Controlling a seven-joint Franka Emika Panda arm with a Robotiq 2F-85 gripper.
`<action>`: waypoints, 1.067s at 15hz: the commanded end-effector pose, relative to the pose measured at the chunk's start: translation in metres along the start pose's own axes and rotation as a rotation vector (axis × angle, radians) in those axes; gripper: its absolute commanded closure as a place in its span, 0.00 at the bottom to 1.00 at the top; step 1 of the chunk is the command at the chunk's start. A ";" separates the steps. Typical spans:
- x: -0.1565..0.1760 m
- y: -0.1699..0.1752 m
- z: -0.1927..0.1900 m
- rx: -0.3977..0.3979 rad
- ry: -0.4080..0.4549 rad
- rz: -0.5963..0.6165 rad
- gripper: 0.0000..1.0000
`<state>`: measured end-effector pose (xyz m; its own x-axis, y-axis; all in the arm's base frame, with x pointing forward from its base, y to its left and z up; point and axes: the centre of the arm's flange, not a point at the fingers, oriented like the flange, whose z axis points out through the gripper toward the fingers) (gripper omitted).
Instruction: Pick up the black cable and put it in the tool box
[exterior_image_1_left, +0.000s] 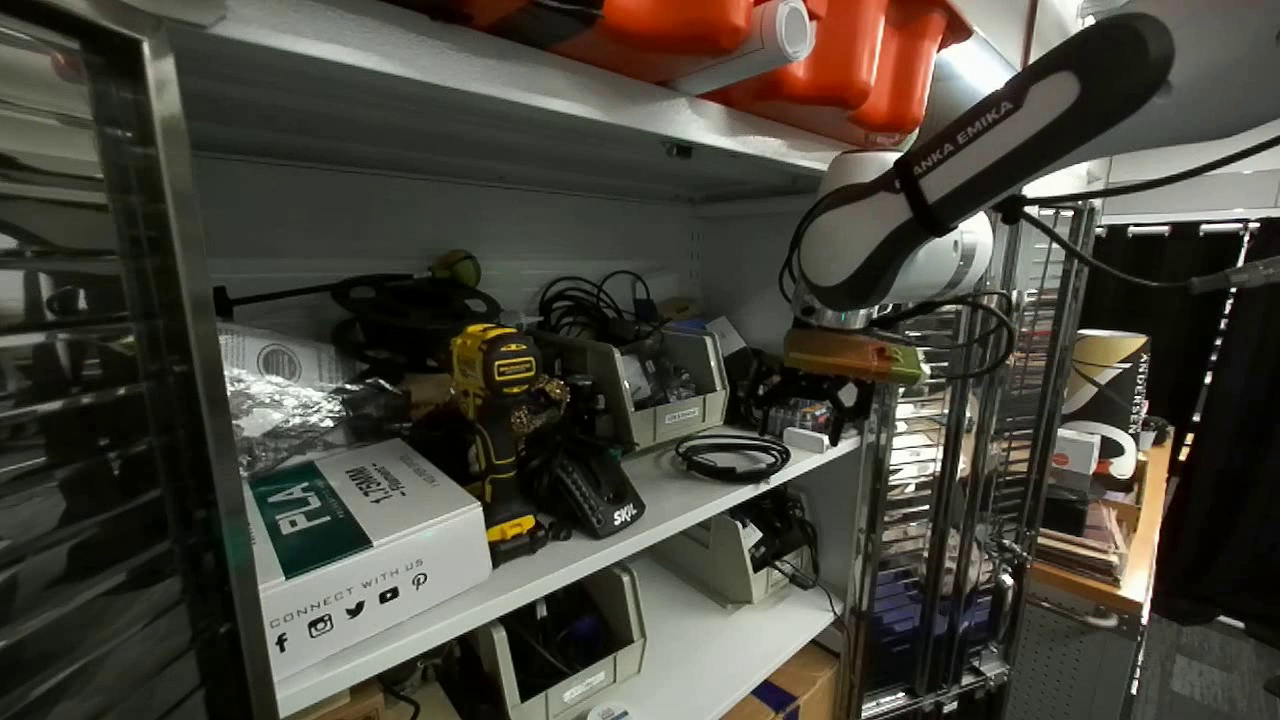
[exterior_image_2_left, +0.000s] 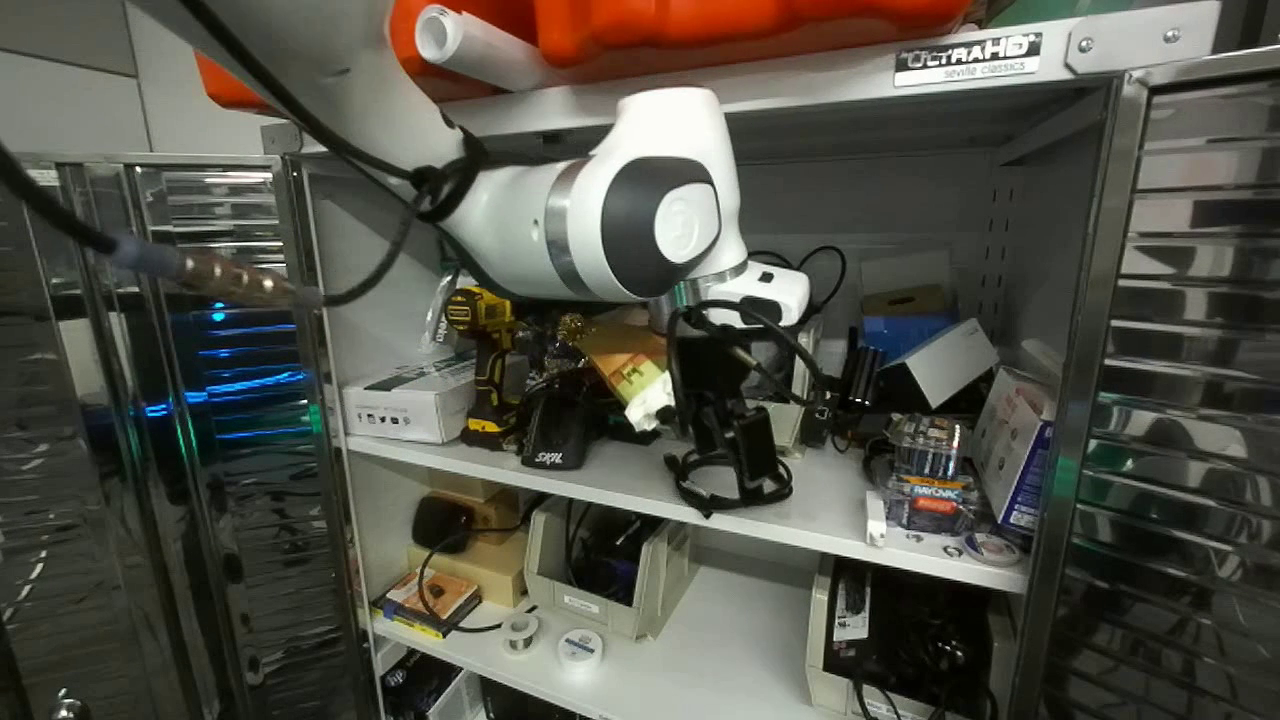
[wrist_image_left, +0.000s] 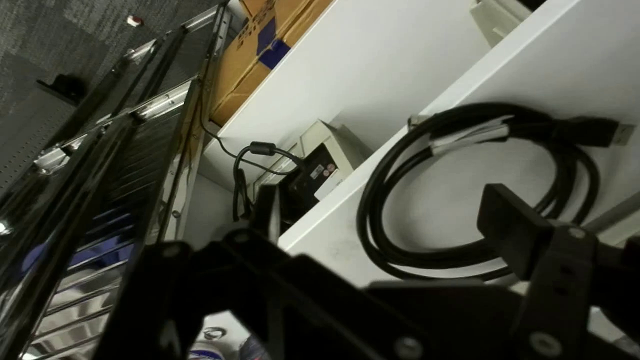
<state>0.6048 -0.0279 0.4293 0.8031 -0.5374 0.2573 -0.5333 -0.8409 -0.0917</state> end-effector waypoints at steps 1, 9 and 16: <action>0.035 -0.004 0.028 -0.054 0.005 0.078 0.00; 0.048 -0.009 0.067 -0.057 -0.012 0.112 0.00; 0.029 -0.025 0.056 -0.013 -0.062 0.110 0.67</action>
<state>0.6582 -0.0361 0.3776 0.7479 -0.6281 0.2147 -0.6251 -0.7753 -0.0906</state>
